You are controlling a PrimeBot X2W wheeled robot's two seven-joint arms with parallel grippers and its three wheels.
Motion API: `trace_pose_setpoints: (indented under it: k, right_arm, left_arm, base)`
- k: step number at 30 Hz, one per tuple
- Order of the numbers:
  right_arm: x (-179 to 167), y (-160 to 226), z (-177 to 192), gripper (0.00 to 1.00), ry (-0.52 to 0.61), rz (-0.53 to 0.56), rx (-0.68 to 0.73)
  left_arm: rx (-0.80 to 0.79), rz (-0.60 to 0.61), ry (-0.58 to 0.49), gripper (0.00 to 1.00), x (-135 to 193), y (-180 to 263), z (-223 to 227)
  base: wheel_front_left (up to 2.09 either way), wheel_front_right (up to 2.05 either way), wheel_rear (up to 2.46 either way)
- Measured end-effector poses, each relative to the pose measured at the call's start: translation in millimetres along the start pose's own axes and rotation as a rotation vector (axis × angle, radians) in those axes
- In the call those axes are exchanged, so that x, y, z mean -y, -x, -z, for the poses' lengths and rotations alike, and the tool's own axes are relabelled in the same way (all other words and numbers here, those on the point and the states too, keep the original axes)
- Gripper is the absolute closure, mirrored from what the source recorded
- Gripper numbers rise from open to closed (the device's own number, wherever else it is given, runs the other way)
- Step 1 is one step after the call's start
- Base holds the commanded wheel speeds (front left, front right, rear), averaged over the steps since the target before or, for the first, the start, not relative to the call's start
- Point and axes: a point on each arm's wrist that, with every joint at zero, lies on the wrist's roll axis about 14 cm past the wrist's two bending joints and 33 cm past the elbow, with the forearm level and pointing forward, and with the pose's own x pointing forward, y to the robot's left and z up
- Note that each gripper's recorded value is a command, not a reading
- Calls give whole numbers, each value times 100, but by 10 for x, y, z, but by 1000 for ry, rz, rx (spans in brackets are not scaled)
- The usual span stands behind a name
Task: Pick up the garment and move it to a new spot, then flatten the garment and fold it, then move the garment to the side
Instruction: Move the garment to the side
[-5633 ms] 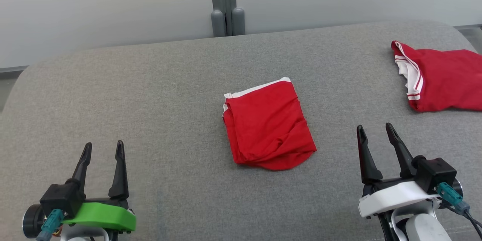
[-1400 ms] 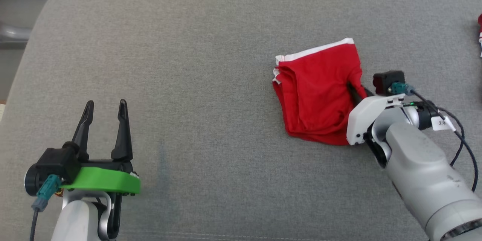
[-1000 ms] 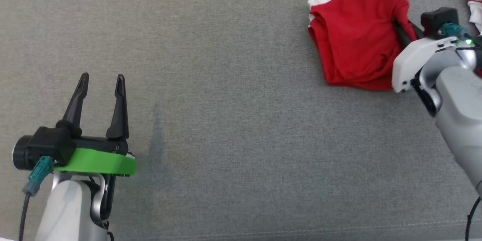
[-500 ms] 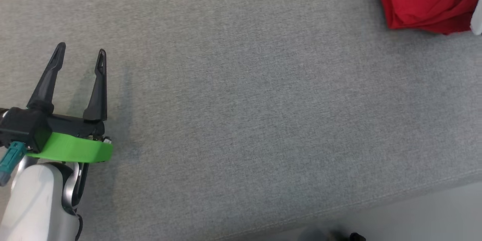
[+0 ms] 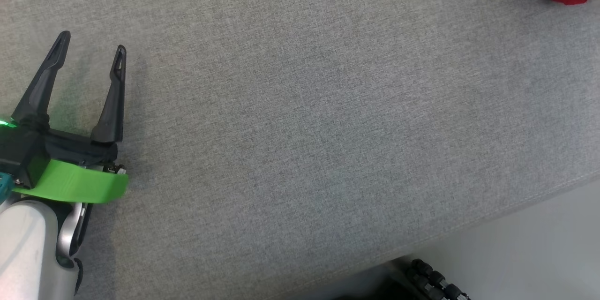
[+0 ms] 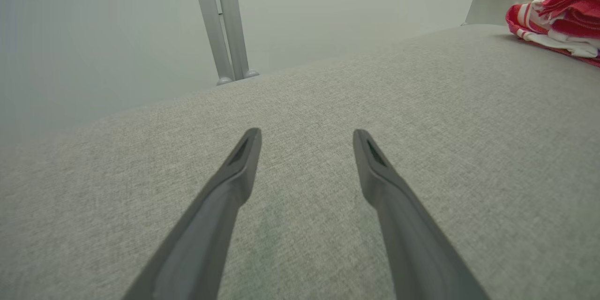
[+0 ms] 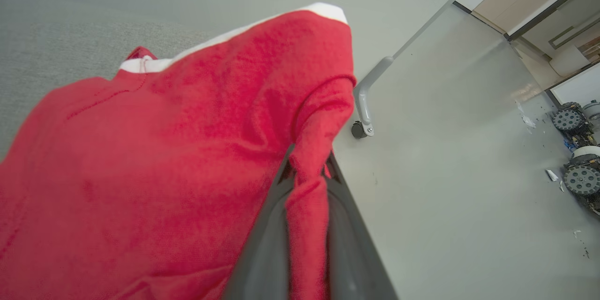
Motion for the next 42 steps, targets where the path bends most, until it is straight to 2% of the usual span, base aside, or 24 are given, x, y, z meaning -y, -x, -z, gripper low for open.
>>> trace_pose_setpoints:
  k: [6,8,9,10,17,24,33,42]
  right_arm:
    - [137,-92,83,100,2,57,-34]
    - [147,-114,138,69,-2,69,-51]
    - [134,-125,160,4,-3,70,-51]
    - [135,-135,163,0,-5,75,-47]
    - [77,-145,-25,0,11,78,56]
    - [-200,-44,-540,0,-5,18,256]
    - [-808,358,-1016,0,-91,-122,450]
    - [-1243,969,-1198,0,-186,-228,579]
  left_arm:
    - [-4,8,4,0,19,10,23]
    - [-5,4,3,0,5,27,21]
    - [-5,0,2,0,-4,34,20]
    - [-6,-1,2,0,-9,41,20]
    - [-1,-19,2,0,-38,84,-14]
    - [13,-60,17,0,-28,202,-109]
    - [36,-144,21,0,-67,523,-327]
    - [79,-215,12,0,-45,890,-611]
  base:
    - [0,0,0]
    - [0,0,0]
    - [0,0,0]
    - [0,0,0]
    - [0,0,0]
    - [0,0,0]
    - [0,0,0]
    - [0,0,0]
